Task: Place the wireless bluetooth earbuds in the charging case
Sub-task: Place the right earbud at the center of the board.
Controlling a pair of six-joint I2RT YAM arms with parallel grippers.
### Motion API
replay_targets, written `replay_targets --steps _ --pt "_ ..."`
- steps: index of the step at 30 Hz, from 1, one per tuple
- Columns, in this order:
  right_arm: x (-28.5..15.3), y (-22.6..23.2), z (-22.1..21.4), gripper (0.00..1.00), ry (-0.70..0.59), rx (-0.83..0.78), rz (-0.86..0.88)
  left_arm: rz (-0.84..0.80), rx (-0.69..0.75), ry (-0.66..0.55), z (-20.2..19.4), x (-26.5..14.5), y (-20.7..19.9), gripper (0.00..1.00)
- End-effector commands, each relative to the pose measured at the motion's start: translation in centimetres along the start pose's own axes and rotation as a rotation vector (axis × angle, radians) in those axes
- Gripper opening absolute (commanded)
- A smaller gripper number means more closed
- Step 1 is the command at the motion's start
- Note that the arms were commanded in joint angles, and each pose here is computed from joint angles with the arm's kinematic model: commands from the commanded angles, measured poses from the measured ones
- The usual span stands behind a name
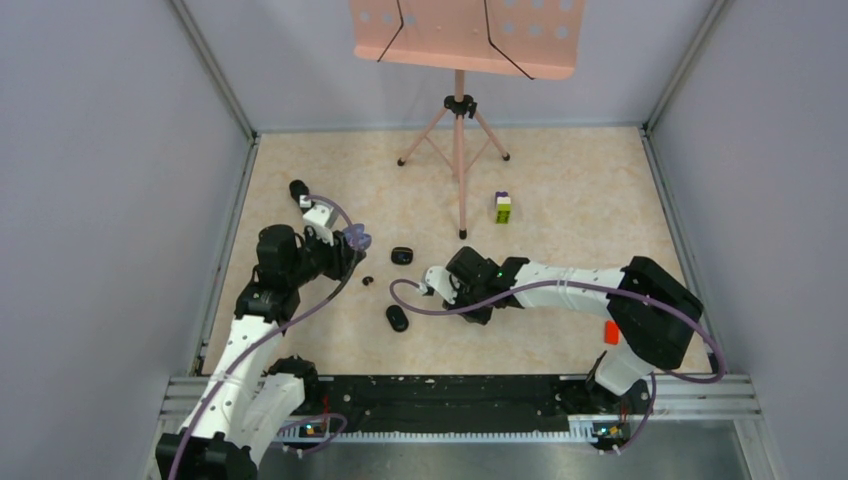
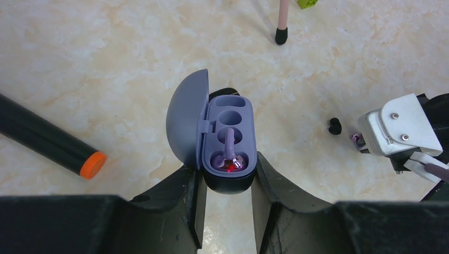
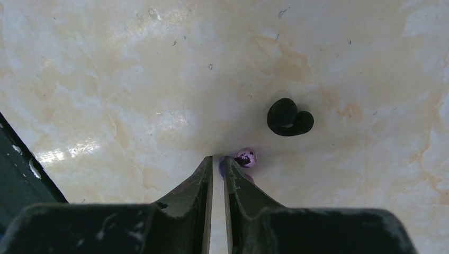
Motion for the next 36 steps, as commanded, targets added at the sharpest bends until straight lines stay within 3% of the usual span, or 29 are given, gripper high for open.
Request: replay_targets --steps 1,7,18,22,23,28,30,33,36 --pt "0.2 0.3 -0.1 0.14 0.003 0.015 -0.009 0.013 0.028 -0.085 2.3 -0.1 0.1 0.00" --pt "-0.3 0.0 -0.5 0.19 0.033 0.001 -0.052 0.015 0.026 -0.083 2.3 0.0 0.2 0.00" --pt "0.2 0.6 -3.7 0.15 0.069 0.016 -0.071 0.009 0.037 -0.062 2.2 0.3 0.5 0.00" --pt "0.5 0.5 -4.5 0.00 0.048 -0.024 -0.048 0.002 0.032 -0.053 2.4 0.3 0.4 0.00" --pt "0.4 0.1 -4.4 0.00 0.037 -0.035 -0.050 0.001 0.048 -0.048 2.4 0.3 0.5 0.00" --pt "-3.7 -1.6 -0.5 0.00 -0.120 -0.028 -0.009 -0.040 0.086 -0.036 2.6 0.3 0.3 0.00" --pt "-6.3 -2.0 1.7 0.00 -0.248 -0.024 0.055 -0.078 0.117 -0.042 2.8 0.3 0.1 0.00" --pt "-10.1 -2.4 4.1 0.00 -0.451 -0.094 0.119 -0.212 0.216 -0.073 2.9 0.4 -0.6 0.00" --pt "-11.8 -3.7 4.7 0.00 -0.549 -0.214 0.125 -0.358 0.319 -0.152 3.3 0.8 -1.4 0.00"
Point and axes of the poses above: each gripper's point midway between its finger pads, its own x axis out along the fingers, its own y axis along the line the jaws close on, z = x × y, the point moved 9 cm from there along -x, back along the fingers, and after that the axes turned 2 degrees about x, right-handed, at the moved point
